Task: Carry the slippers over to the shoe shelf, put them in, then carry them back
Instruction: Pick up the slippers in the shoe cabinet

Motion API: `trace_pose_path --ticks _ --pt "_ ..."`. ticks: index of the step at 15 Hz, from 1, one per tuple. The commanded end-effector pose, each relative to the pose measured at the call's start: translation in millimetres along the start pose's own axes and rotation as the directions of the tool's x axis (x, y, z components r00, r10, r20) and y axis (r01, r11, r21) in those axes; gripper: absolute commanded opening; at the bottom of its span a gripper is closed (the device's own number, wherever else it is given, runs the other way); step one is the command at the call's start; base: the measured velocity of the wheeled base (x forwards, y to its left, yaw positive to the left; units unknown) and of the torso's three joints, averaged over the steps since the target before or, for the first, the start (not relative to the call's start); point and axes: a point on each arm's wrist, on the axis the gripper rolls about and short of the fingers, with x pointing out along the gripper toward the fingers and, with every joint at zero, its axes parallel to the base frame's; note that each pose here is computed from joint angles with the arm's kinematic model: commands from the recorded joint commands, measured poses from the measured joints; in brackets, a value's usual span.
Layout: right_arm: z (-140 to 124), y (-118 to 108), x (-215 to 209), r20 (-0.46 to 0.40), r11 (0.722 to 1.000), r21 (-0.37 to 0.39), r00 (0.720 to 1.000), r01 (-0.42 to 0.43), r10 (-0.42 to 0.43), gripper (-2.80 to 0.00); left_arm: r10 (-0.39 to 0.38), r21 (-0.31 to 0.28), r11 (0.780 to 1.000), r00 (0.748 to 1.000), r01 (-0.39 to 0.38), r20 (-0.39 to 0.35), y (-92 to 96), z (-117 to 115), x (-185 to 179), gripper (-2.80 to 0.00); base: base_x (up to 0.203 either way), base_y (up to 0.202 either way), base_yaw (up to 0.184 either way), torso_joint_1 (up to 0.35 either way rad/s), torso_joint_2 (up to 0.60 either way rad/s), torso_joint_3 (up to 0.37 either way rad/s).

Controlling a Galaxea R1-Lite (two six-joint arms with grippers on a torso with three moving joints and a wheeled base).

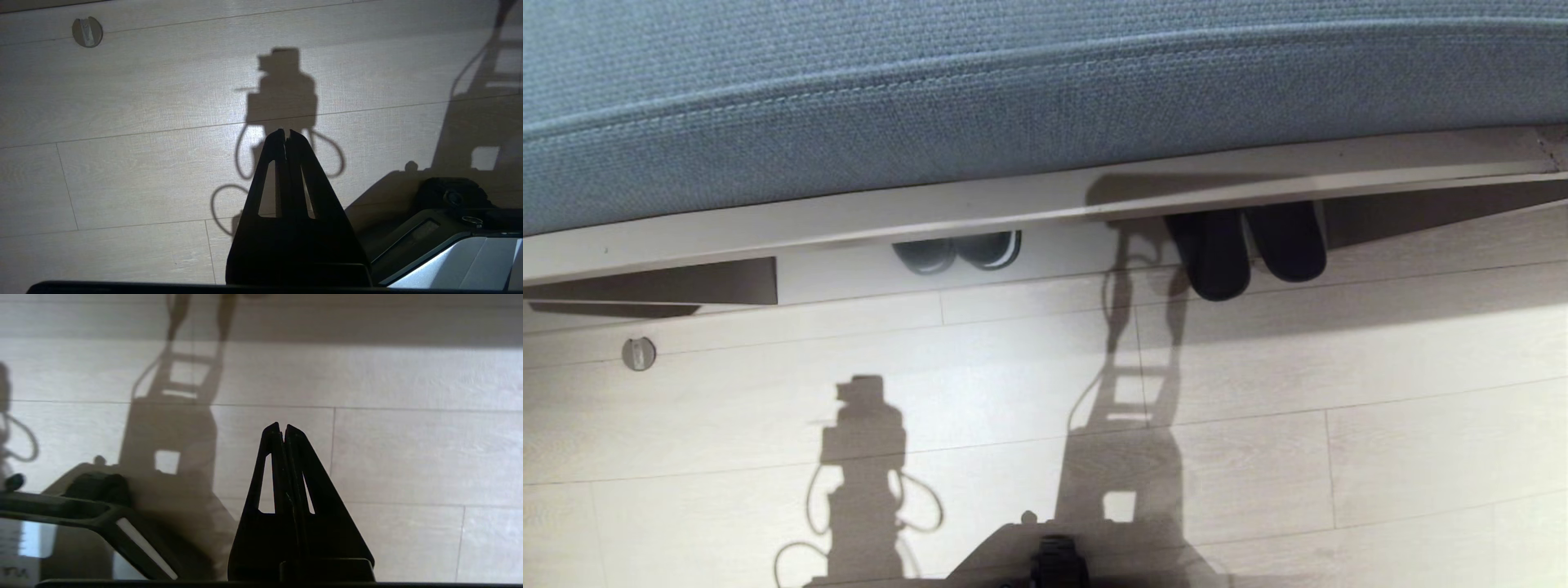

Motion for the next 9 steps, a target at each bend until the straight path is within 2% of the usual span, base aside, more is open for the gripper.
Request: trace_pose_path --ticks 1,3,6,9 --pt "19.1 -0.1 -0.2 0.004 1.000 -0.002 1.000 -0.031 0.031 -2.80 0.001 -0.001 1.000 1.000 -0.001 0.000 0.0 0.0 0.0 -2.80 0.000 0.000 0.000 0.000 0.00 0.000" --pt "46.5 -1.5 15.7 -0.067 0.998 0.004 0.996 -0.065 0.065 -2.80 0.002 -0.001 1.000 1.000 -0.002 0.000 0.0 0.0 0.0 -2.80 0.000 0.000 0.000 0.000 0.00 0.000" --pt "81.1 -4.9 69.8 -0.136 0.996 0.012 0.987 -0.087 0.088 -2.80 0.002 -0.001 1.000 1.000 -0.002 0.000 0.0 0.0 0.0 -2.80 0.000 0.000 0.000 0.000 0.00 0.000" --pt "91.8 -7.8 140.0 -0.168 0.995 0.018 0.981 -0.095 0.097 -2.80 0.002 -0.001 1.000 1.000 -0.002 0.000 0.0 0.0 0.0 -2.80 0.000 0.000 0.000 0.000 0.00 0.000"
